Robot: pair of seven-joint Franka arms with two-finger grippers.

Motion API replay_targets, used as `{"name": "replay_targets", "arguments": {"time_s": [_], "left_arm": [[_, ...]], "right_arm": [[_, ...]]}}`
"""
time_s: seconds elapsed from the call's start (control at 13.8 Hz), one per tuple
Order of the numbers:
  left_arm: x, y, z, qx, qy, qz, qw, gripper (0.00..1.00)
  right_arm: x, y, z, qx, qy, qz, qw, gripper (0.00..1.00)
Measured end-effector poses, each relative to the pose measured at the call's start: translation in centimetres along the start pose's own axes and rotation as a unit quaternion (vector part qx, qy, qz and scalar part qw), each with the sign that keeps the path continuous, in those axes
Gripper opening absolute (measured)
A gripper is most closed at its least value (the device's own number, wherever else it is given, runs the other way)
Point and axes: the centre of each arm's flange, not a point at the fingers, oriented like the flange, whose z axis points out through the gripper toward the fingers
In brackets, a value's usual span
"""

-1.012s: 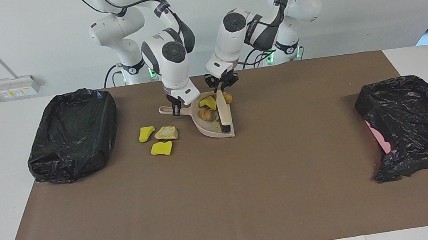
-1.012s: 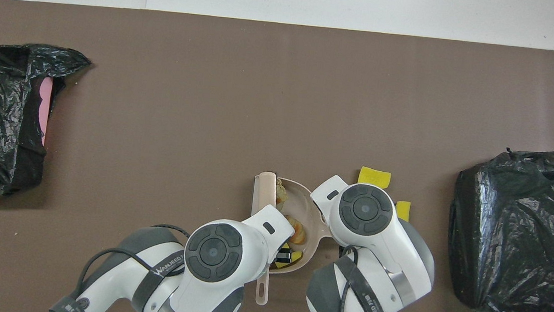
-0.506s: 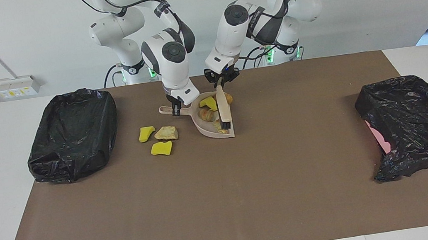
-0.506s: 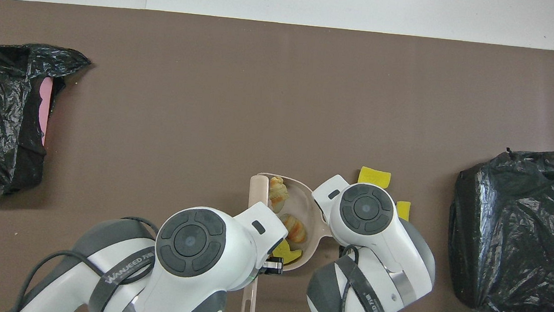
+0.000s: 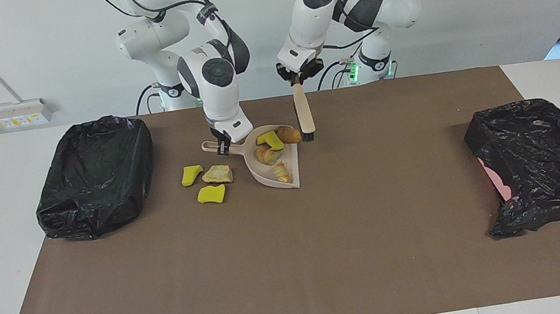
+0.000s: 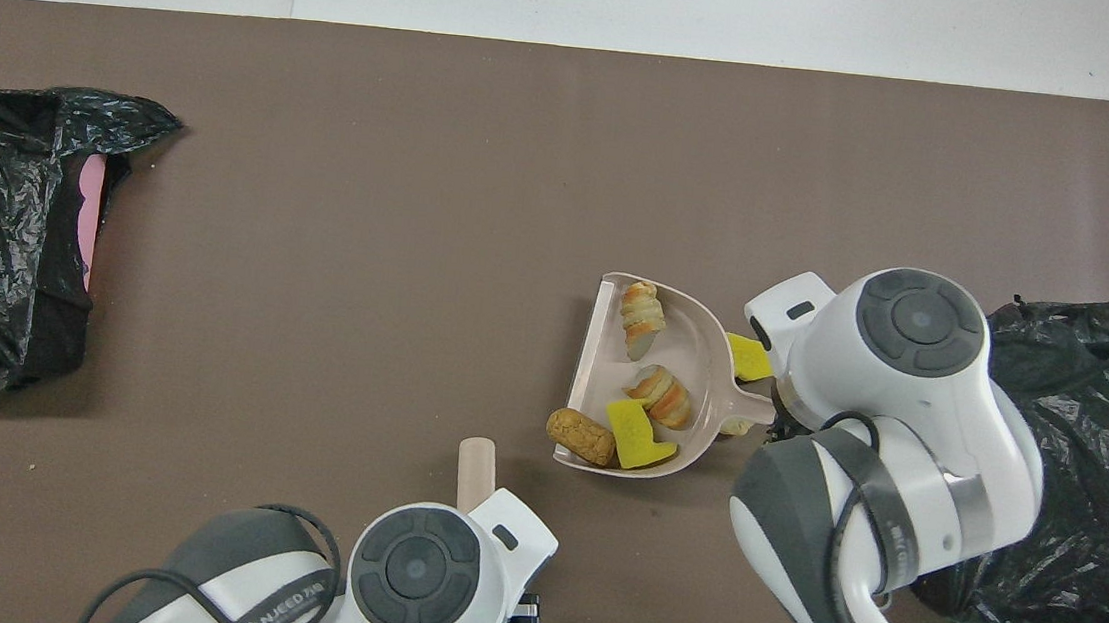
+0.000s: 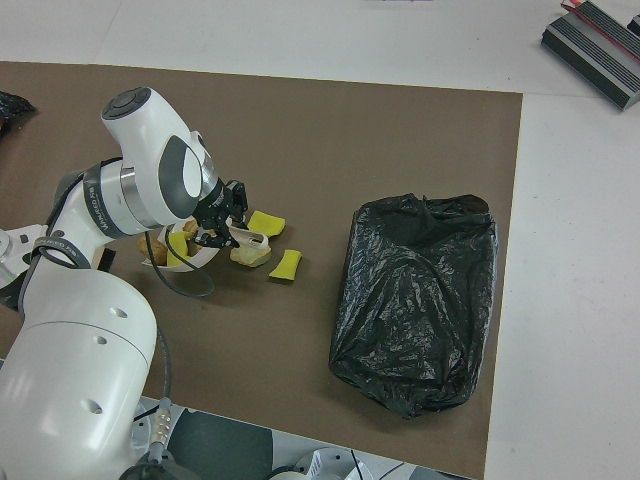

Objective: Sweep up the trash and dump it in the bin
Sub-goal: 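Carry the dustpan to the black bag with the right gripper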

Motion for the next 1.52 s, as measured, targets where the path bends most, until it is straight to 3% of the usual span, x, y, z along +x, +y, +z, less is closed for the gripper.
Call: {"name": "replay_targets", "arguments": {"time_s": [0.29,0.51,0.87,1.01,1.08,1.3,1.52], "left_arm": [[-5.4,2.7,5.4,0.011,0.02,0.005,1.0,0.26],[-6.3,3.1,6.8,0.012,0.025,0.008,1.0,0.26],[-5.1,3.5,8.6,0.016,0.027,0.002,1.0,0.26],[-4.9,3.6,8.5,0.012,0.029,0.003,1.0,0.26],[-4.8,3.5,8.6,0.013,0.028,0.006,0.999,0.31],[-4.4,3.4,8.8,0.015,0.026,0.013,0.999,0.66],[-3.6,3.1,8.6,0.013,0.026,0.016,0.999,0.99]], "right_arm": [[-8.3,1.6,-5.9,-0.021,0.028,0.001,0.999,0.33],[-17.2,2.0,-9.4,-0.031,0.043,0.023,0.998,0.33],[-32.8,2.9,-7.9,-0.024,0.067,0.078,0.994,0.33],[-36.9,2.6,-7.5,-0.026,0.054,0.071,0.996,0.33],[-38.7,2.3,-7.4,-0.028,0.037,0.063,0.997,0.33],[-42.9,1.5,-7.4,-0.033,-0.021,0.05,0.998,0.33],[-44.4,1.3,-7.0,-0.031,-0.078,0.036,0.996,0.33]]}}
